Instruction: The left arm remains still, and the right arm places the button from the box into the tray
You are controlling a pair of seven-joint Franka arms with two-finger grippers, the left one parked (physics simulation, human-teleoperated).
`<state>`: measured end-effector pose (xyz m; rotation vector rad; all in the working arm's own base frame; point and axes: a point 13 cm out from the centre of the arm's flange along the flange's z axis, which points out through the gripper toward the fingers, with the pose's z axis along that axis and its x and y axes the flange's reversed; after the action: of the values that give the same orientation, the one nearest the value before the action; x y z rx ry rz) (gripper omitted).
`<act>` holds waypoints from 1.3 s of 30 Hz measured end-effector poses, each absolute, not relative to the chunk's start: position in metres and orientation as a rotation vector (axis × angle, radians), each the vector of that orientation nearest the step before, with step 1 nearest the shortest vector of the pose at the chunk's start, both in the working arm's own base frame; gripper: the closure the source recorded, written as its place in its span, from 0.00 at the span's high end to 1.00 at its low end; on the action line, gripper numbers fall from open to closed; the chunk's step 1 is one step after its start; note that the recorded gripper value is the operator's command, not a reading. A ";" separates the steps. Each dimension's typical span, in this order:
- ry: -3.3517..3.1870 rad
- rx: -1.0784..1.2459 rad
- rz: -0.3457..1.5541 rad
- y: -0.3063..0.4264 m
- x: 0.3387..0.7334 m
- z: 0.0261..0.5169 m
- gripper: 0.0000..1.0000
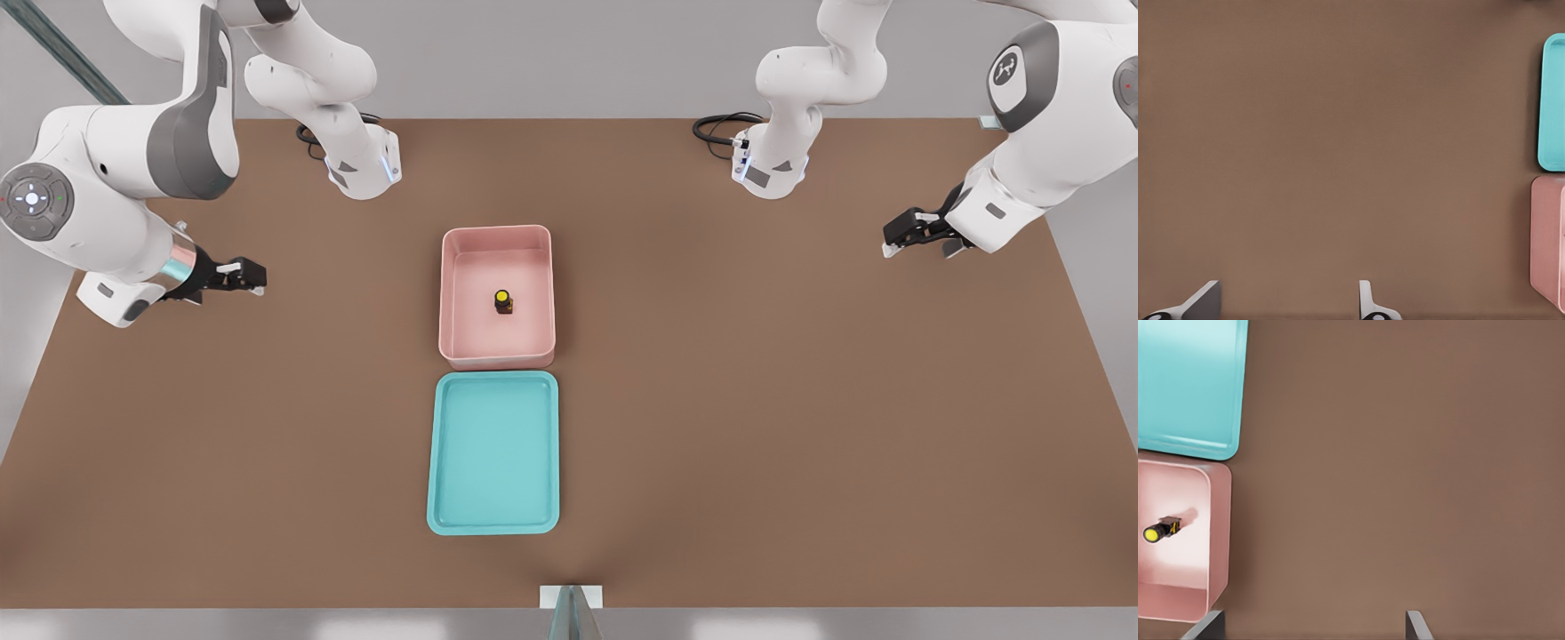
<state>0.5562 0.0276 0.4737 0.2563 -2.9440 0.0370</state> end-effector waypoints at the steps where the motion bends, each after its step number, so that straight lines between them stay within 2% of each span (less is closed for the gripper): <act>1: -2.943 0.259 0.037 0.028 0.556 0.473 1.00; 4: -2.918 0.320 0.019 0.050 0.557 0.462 1.00; 6: -2.837 0.570 0.001 0.160 0.543 0.436 1.00; 8: -2.729 0.827 0.024 0.292 0.495 0.400 1.00; 11: -2.641 0.883 0.078 0.370 0.424 0.332 1.00; 16: -2.707 0.665 0.151 0.373 0.374 0.238 1.00; 20: -2.798 0.478 0.160 0.371 0.378 0.163 1.00; 23: -2.879 0.378 0.134 0.378 0.387 0.124 1.00; 32: -3.021 0.174 0.071 0.385 0.383 0.067 1.00; 39: -3.054 0.035 0.059 0.380 0.384 0.055 1.00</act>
<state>0.3843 0.3797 0.0550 0.0354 -3.0540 0.0592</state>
